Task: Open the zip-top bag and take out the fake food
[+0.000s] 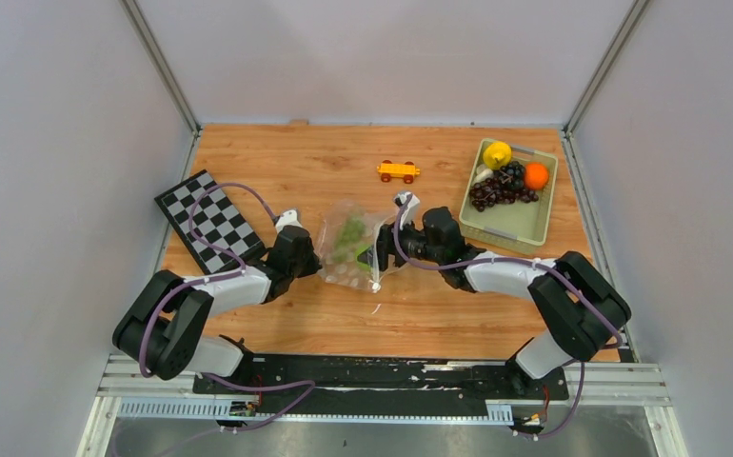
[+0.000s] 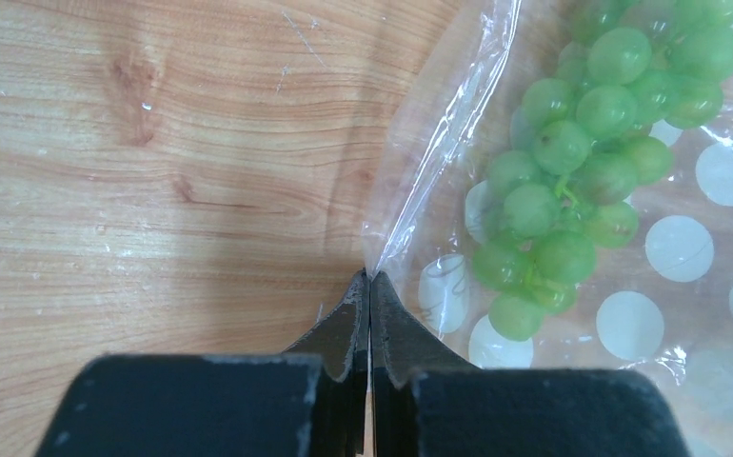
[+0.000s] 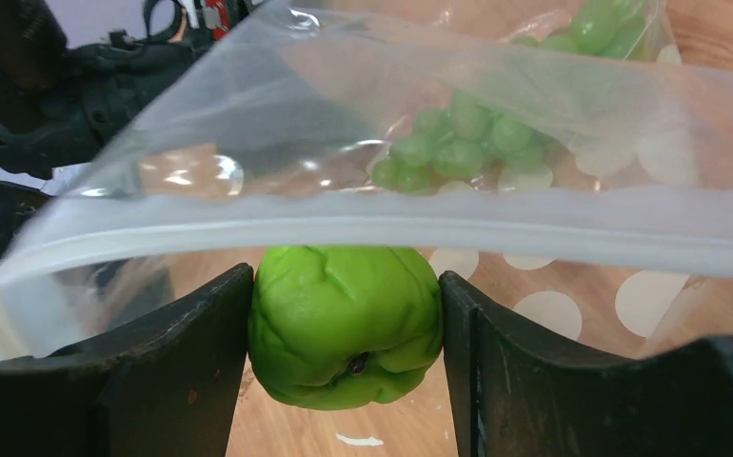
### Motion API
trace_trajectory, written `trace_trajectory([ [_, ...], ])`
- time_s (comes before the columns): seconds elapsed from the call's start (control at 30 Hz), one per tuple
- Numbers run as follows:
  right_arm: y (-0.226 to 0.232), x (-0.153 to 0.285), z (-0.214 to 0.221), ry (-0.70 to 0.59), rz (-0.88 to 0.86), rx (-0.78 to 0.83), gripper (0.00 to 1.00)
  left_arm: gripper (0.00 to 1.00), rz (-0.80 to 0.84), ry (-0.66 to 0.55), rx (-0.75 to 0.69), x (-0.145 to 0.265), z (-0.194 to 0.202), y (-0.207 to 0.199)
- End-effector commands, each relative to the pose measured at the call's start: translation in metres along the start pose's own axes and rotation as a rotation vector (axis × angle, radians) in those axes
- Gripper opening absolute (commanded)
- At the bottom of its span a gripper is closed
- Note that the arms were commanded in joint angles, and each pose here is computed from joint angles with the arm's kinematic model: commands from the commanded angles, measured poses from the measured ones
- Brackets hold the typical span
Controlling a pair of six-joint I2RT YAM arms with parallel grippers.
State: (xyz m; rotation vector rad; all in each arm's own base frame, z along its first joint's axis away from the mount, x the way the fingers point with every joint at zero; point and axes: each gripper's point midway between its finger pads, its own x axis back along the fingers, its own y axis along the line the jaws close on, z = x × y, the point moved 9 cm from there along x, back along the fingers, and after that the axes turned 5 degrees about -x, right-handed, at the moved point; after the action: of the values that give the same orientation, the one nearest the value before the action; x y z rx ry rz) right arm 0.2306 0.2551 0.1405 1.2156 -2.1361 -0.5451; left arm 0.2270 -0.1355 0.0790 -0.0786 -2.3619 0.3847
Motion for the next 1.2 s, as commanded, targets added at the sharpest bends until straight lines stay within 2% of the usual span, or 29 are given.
trace_trajectory([
  [0.0, 0.015, 0.009, -0.02, -0.061, -0.026, -0.001, 0.52, 0.0, -0.16, 0.133, -0.062, 0.002, 0.034, 0.032],
  [0.33, 0.03, 0.035, -0.028, 0.001, -0.077, 0.032, 0.52, 0.0, -0.159, 0.094, -0.063, -0.003, 0.027, 0.029],
  [0.7, 0.039, 0.093, -0.056, -0.041, 0.045, 0.082, 0.53, 0.0, -0.189, -0.024, -0.098, -0.013, -0.001, 0.021],
  [0.83, 0.044, 0.123, -0.081, -0.108, 0.241, 0.154, 0.54, 0.0, -0.161, -0.078, -0.092, -0.016, -0.005, 0.018],
  [1.0, 0.031, 0.168, -0.115, -0.319, 0.587, 0.184, 0.56, 0.04, -0.086, -0.159, -0.081, -0.014, -0.009, 0.014],
  [1.17, -0.004, 0.198, -0.14, -0.515, 0.913, 0.144, 0.57, 0.2, -0.047, -0.211, -0.071, -0.005, -0.009, 0.016],
])
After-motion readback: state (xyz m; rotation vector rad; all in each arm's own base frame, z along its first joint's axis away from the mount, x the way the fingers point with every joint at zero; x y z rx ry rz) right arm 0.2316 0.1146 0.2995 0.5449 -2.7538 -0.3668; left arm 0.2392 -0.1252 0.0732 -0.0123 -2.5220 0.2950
